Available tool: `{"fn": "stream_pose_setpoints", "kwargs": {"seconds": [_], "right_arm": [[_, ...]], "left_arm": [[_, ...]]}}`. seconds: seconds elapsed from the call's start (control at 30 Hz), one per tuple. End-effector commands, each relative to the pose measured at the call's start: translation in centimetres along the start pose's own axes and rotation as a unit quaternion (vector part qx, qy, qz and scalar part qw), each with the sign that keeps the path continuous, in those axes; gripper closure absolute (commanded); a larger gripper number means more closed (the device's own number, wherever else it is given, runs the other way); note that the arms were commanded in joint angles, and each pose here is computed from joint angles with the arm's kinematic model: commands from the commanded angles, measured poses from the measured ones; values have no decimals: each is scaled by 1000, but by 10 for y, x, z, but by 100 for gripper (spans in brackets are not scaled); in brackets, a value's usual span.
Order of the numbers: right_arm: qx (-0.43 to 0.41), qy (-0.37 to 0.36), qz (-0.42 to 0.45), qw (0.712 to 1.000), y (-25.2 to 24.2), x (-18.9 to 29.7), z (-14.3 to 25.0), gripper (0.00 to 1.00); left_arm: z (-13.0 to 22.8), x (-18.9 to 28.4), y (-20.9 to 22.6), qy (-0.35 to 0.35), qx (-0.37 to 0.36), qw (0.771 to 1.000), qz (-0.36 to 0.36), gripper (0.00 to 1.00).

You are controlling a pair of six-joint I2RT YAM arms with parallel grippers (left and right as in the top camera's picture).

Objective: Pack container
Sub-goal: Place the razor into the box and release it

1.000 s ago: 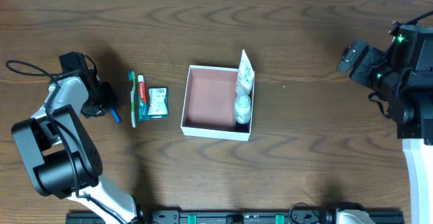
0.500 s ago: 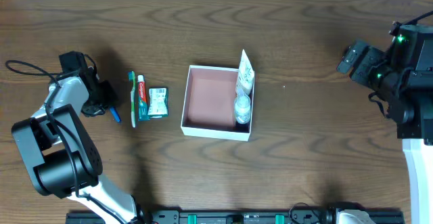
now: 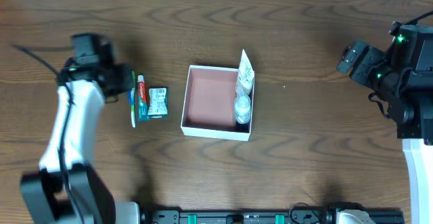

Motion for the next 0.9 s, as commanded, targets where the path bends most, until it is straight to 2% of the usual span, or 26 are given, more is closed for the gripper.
{"fn": "stream_pose_setpoints", "kwargs": {"seconds": [0.0,0.13,0.3,0.6,0.73,0.8,0.87], "right_arm": [[0,-3,-1,1000,0,2,-2,1],[0,-3,-1,1000,0,2,-2,1],[0,-3,-1,1000,0,2,-2,1],[0,-3,-1,1000,0,2,-2,1],[0,-3,-1,1000,0,2,-2,1],[0,-3,-1,1000,0,2,-2,1],[0,-3,-1,1000,0,2,-2,1]], "left_arm": [[-4,31,-58,-46,-81,994,55,93],[8,35,-113,-50,-157,983,81,93],[27,11,-147,-4,-182,980,83,93],[53,-61,-161,109,-190,974,64,92],[59,-80,-161,131,-189,972,58,91],[60,-82,-161,132,-189,971,57,84],[58,-81,-162,127,-189,972,59,83]]}}
Point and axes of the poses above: each gripper's point midway between its finger pads, its own x axis back along the fingers, its own y axis along the line the jaws close on, z = x × y, the point moved 10 cm from there along x, back along the fingers, and after that the axes turned 10 degrees about -x, right-handed, at the moved point
